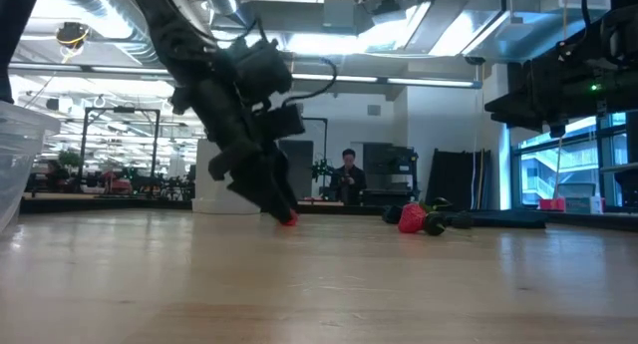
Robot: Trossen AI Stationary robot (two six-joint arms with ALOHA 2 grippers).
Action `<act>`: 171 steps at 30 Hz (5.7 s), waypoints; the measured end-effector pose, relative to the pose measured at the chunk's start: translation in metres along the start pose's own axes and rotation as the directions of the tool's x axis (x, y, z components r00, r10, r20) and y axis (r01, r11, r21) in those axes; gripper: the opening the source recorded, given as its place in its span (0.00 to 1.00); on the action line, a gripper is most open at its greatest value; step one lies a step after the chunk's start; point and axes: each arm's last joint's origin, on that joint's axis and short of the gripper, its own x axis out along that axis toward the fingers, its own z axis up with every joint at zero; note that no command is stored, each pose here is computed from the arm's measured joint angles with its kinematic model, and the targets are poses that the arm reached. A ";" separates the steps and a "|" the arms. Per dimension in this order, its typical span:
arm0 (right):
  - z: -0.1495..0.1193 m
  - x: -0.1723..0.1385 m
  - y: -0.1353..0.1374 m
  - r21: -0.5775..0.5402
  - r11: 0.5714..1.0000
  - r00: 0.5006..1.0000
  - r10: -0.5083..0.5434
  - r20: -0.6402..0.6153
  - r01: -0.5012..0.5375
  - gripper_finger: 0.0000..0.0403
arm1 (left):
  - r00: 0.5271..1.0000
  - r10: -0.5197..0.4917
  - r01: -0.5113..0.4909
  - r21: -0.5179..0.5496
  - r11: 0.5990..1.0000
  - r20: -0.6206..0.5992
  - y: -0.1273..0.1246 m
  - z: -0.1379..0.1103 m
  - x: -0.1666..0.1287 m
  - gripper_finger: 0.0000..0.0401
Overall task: Pick and placing Produce into tupperware
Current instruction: Put the strawberry in the transparent bin, then move the transparent bin to the right of the table
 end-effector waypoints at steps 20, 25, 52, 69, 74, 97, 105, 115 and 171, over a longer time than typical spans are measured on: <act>0.000 0.000 0.000 0.002 1.000 1.000 0.000 0.000 0.000 0.49 | 0.999 -0.018 0.016 -0.039 0.999 -0.040 -0.001 -0.007 0.009 0.76; 0.000 0.000 0.000 0.000 1.000 1.000 0.000 0.000 0.000 0.49 | 0.999 -0.019 0.017 -0.039 0.999 -0.045 -0.002 -0.007 0.009 0.71; 0.000 0.000 0.000 0.000 1.000 1.000 0.000 0.000 0.000 0.49 | 0.999 -0.023 0.022 -0.025 0.999 -0.049 -0.006 -0.007 0.010 0.46; 0.000 0.000 0.000 0.000 1.000 1.000 0.000 0.000 0.000 0.49 | 0.999 -0.018 0.017 -0.024 1.000 -0.046 -0.006 -0.007 0.010 0.26; 0.000 0.000 0.000 0.000 1.000 1.000 0.000 0.000 0.000 0.49 | 0.999 -0.016 0.014 -0.042 0.999 -0.038 -0.007 -0.005 0.009 0.29; 0.000 0.000 0.000 0.030 1.000 1.000 0.000 0.000 0.000 0.49 | 0.829 -0.519 0.537 -0.037 0.843 0.210 -0.104 0.041 -0.145 0.14; 0.000 0.000 0.000 0.059 0.998 1.000 0.000 0.000 0.000 0.49 | 0.821 -0.560 0.572 -0.175 0.802 0.115 -0.159 0.027 -0.166 0.01; 0.000 0.000 0.000 0.085 0.996 1.000 0.000 0.000 0.000 0.49 | 0.888 -0.448 0.459 -0.148 0.876 0.105 -0.181 0.017 -0.173 0.04; 0.000 0.000 0.000 0.078 0.997 1.000 -0.002 0.002 0.002 0.49 | 0.628 -0.352 -0.104 -0.523 0.846 -0.694 -0.209 -0.074 -0.203 0.47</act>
